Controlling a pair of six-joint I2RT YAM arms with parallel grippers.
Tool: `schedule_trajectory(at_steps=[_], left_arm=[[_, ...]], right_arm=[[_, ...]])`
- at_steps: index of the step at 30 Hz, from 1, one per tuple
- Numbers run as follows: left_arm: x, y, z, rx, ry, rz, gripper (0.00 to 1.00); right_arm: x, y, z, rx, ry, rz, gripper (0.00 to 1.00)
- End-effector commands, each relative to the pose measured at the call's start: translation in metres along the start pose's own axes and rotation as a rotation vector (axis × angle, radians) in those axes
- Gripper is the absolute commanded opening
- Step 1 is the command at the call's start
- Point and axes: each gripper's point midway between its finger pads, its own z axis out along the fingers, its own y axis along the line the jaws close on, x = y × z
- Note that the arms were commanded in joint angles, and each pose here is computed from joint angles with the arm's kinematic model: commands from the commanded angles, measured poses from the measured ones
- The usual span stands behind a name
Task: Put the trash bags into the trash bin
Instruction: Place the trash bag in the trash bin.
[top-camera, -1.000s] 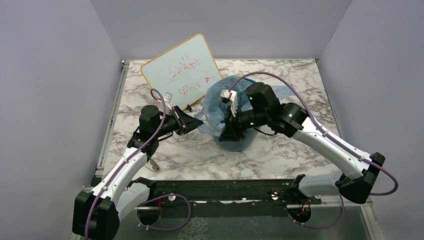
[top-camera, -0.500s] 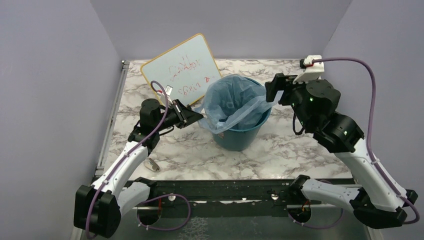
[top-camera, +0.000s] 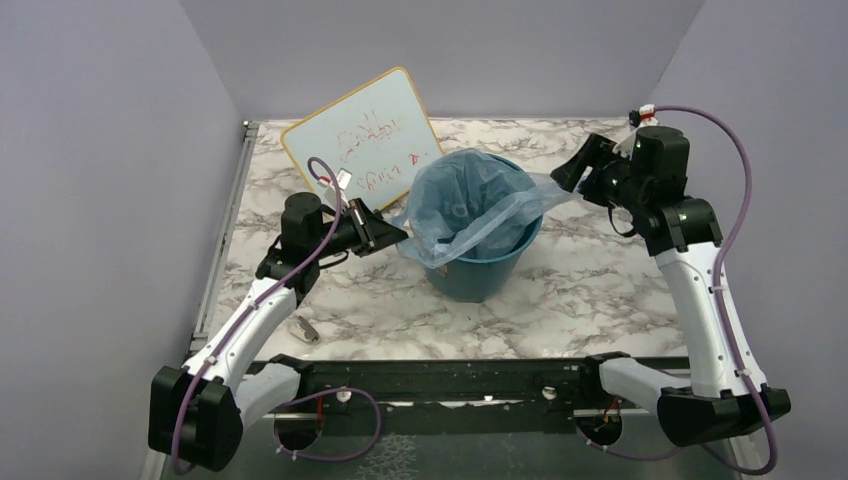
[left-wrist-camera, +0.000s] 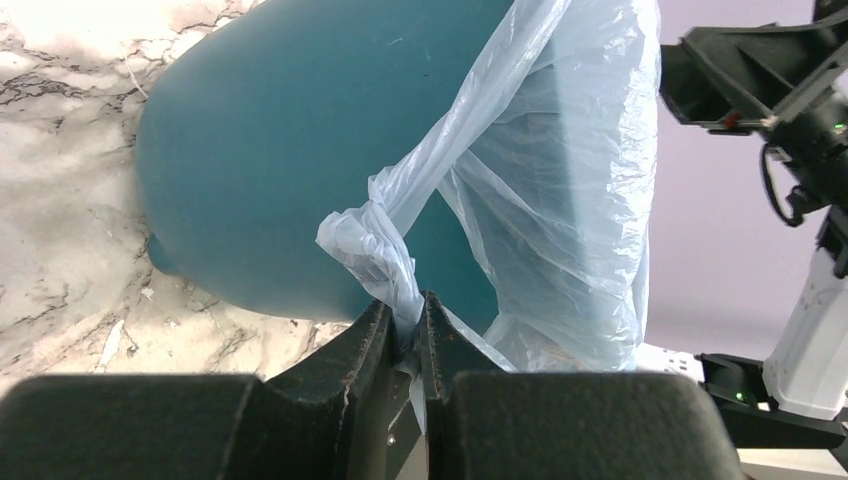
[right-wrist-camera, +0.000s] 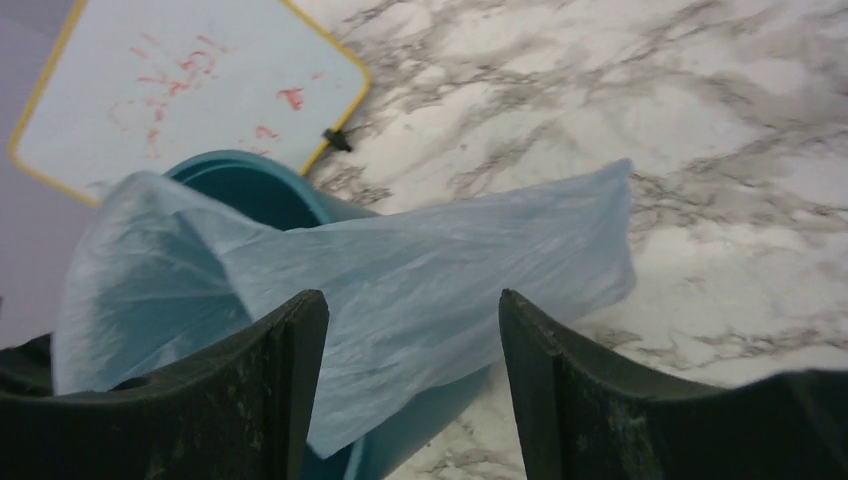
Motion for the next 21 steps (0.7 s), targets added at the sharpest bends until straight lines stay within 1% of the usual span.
schedule_trajectory(at_steps=[1,2,3,4,6,8,10,12,15,18,21], left_arm=[[-0.004,-0.013,-0.003,0.027,-0.004,0.058,0.15],[-0.005,-0.014,-0.004,0.028,-0.009,0.059,0.15],[-0.006,-0.014,-0.004,0.029,-0.014,0.061,0.15],[-0.007,-0.015,-0.004,0.03,-0.018,0.063,0.15],[-0.009,-0.016,-0.003,0.028,-0.019,0.065,0.15],[-0.01,-0.017,-0.003,0.026,-0.019,0.068,0.15],[-0.01,-0.018,-0.004,0.021,-0.015,0.072,0.15],[-0.011,-0.018,-0.004,0.014,-0.011,0.078,0.15],[-0.012,-0.022,-0.006,0.021,-0.016,0.09,0.15],[-0.009,-0.021,-0.008,0.009,-0.009,0.079,0.15],[-0.007,-0.019,-0.009,0.004,-0.006,0.077,0.15]], right_arm=[[0.014,0.067,-0.025,-0.351,0.199,-0.036,0.64],[0.02,0.08,-0.03,-0.433,0.263,-0.055,0.61],[0.026,0.091,-0.033,-0.476,0.307,-0.064,0.59],[0.03,0.097,-0.033,-0.479,0.325,-0.078,0.57],[0.04,0.098,-0.028,-0.403,0.353,-0.106,0.56],[0.05,0.089,-0.022,-0.282,0.378,-0.076,0.57],[0.053,0.087,-0.023,-0.222,0.356,-0.056,0.6],[0.046,0.081,-0.03,-0.159,0.302,-0.03,0.61],[0.041,0.078,-0.041,-0.147,0.252,0.021,0.6],[0.052,0.075,-0.04,-0.122,0.302,0.042,0.6],[0.056,0.081,-0.042,-0.151,0.319,0.053,0.59]])
